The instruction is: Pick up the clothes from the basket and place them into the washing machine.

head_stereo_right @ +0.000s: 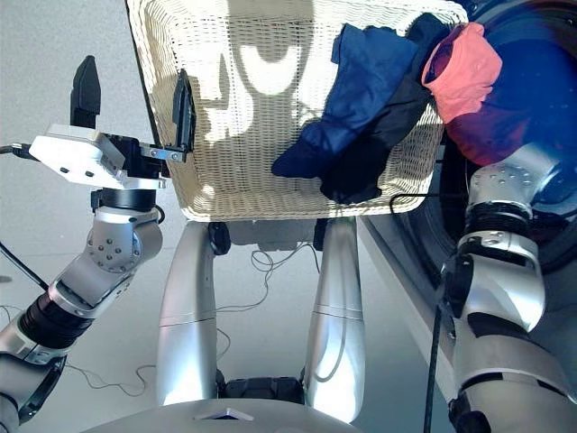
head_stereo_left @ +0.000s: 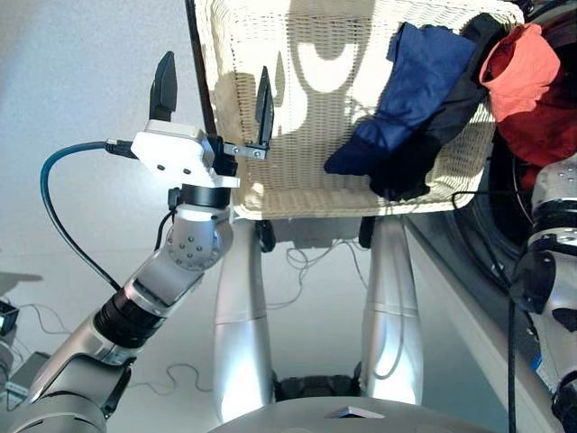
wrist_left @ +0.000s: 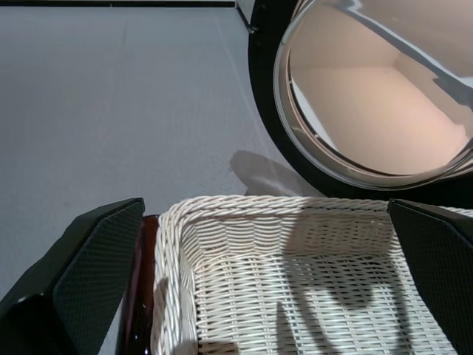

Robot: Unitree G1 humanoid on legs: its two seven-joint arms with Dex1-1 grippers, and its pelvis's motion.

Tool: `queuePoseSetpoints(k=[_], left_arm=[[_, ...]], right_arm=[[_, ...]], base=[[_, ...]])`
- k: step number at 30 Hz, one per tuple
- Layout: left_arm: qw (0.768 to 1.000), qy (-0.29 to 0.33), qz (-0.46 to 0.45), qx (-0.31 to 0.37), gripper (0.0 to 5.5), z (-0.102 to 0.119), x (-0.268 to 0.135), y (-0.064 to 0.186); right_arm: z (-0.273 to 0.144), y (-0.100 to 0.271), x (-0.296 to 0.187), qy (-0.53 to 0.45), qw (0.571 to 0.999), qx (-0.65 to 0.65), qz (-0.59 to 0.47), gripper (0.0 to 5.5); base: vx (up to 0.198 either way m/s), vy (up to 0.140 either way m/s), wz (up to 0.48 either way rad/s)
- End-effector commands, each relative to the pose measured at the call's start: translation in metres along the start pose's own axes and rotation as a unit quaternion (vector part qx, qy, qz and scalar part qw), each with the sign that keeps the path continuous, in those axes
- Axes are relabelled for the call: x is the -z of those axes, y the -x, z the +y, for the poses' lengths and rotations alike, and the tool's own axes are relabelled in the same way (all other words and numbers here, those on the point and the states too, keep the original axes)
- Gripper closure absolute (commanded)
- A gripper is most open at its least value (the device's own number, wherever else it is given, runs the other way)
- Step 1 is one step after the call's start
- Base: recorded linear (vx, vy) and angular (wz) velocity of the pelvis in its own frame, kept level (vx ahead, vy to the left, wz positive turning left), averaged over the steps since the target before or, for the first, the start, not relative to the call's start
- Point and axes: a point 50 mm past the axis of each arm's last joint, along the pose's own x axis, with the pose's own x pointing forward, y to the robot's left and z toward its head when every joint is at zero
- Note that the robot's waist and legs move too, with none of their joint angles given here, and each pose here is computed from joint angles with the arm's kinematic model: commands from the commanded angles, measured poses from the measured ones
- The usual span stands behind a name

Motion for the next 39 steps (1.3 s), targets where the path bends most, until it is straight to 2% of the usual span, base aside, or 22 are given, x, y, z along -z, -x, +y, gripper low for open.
queuePoseSetpoints(k=[1, 4, 8, 11, 18, 21, 26, 31, 39], left_arm=[[0.997, 0.055, -0.049, 0.009, 0.0, -0.008, -0.023, 0.005], [0.995, 0.072, -0.059, 0.015, 0.0, -0.009, -0.026, 0.003], [0.995, 0.073, -0.061, 0.004, 0.0, -0.006, -0.026, 0.003], [0.996, 0.068, -0.062, 0.0, 0.0, -0.005, -0.025, 0.004], [0.996, 0.062, -0.057, -0.003, 0.0, -0.004, -0.023, 0.008], [0.997, 0.053, -0.059, -0.003, 0.0, -0.003, -0.024, 0.012], [0.996, 0.031, -0.079, 0.002, 0.0, 0.0, -0.028, 0.013], [0.996, 0.019, -0.09, 0.009, 0.0, -0.001, -0.031, 0.015], [0.996, 0.002, -0.09, 0.013, 0.0, 0.001, -0.031, 0.019]], right_arm=[[0.015, -0.009, -0.02, 0.045, 0.995, -0.071, -0.057, 0.0], [0.023, -0.009, -0.017, 0.081, 0.988, -0.118, -0.059, 0.0], [0.025, 0.032, 0.011, 0.113, 0.961, -0.249, -0.042, 0.0], [0.013, 0.067, 0.03, 0.134, 0.933, -0.334, -0.017, 0.0], [-0.024, 0.108, 0.049, 0.177, 0.887, -0.425, 0.018, 0.0], [-0.054, 0.127, 0.053, 0.236, 0.831, -0.503, 0.018, 0.0], [-0.075, 0.155, 0.051, 0.269, 0.756, -0.597, 0.005, 0.0], [-0.09, 0.183, 0.049, 0.263, 0.697, -0.666, 0.033, 0.0], [-0.113, 0.203, 0.055, 0.278, 0.625, -0.722, 0.105, 0.0]], base=[[0.0, 0.0, 0.0], [0.0, 0.0, 0.0], [0.0, 0.0, 0.0], [0.0, 0.0, 0.0], [0.0, 0.0, 0.0], [0.086, -0.005, -0.07], [0.0, 0.0, 0.0], [0.0, 0.0, 0.0], [0.0, 0.0, 0.0]])
